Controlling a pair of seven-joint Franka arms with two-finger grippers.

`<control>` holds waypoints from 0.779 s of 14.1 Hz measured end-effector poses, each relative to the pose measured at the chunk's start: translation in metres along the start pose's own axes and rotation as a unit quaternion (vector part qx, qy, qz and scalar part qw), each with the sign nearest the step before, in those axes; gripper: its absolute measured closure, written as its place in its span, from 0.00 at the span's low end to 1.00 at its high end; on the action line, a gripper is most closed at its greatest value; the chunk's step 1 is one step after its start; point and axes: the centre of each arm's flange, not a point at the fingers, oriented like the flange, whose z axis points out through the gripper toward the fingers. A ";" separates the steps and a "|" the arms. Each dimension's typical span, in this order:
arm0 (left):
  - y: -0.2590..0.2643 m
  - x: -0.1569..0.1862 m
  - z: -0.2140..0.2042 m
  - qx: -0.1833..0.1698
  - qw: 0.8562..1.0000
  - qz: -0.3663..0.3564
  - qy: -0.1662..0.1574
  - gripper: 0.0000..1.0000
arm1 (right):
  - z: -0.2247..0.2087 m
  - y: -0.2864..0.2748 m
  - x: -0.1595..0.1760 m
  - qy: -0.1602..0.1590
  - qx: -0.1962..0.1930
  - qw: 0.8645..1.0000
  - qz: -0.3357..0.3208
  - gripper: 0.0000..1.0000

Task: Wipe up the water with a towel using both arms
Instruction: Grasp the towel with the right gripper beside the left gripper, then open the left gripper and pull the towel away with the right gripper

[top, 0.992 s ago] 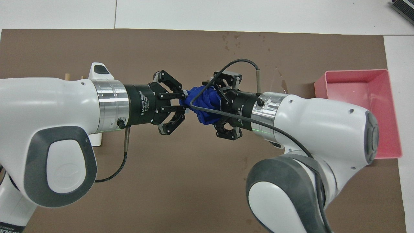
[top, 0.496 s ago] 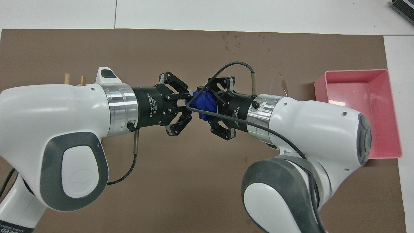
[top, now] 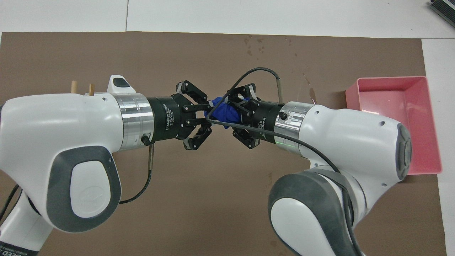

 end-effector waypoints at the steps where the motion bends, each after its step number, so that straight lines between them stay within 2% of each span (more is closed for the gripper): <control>1: 0.000 0.000 0.000 0.000 1.000 0.000 0.000 0.77 | 0.000 0.000 0.000 0.000 -0.001 1.000 -0.001 0.68; 2: 0.001 0.000 -0.001 -0.001 1.000 -0.001 0.000 0.66 | 0.001 0.001 -0.001 -0.001 -0.003 1.000 -0.001 0.73; 4: 0.003 0.001 -0.006 -0.010 1.000 0.017 0.017 0.43 | 0.003 0.003 0.000 -0.002 -0.009 1.000 -0.006 0.73; 6: 0.006 0.001 -0.011 -0.021 0.992 0.087 0.091 0.22 | 0.007 0.008 0.000 -0.010 -0.036 0.998 -0.047 0.73; 7: 0.007 0.002 -0.012 -0.024 0.984 0.119 0.128 0.09 | 0.008 0.013 0.004 -0.016 -0.062 0.994 -0.091 0.73; 8: 0.008 0.004 -0.013 -0.024 0.977 0.146 0.155 0.00 | 0.007 0.018 0.014 -0.019 -0.097 0.985 -0.142 0.73; 10: 0.012 0.013 -0.019 -0.009 0.961 0.206 0.182 0.00 | -0.007 0.024 0.050 -0.016 -0.165 0.958 -0.234 0.73; 11: 0.018 0.023 -0.025 0.003 0.952 0.240 0.190 0.00 | -0.017 0.026 0.067 -0.014 -0.187 0.943 -0.276 0.73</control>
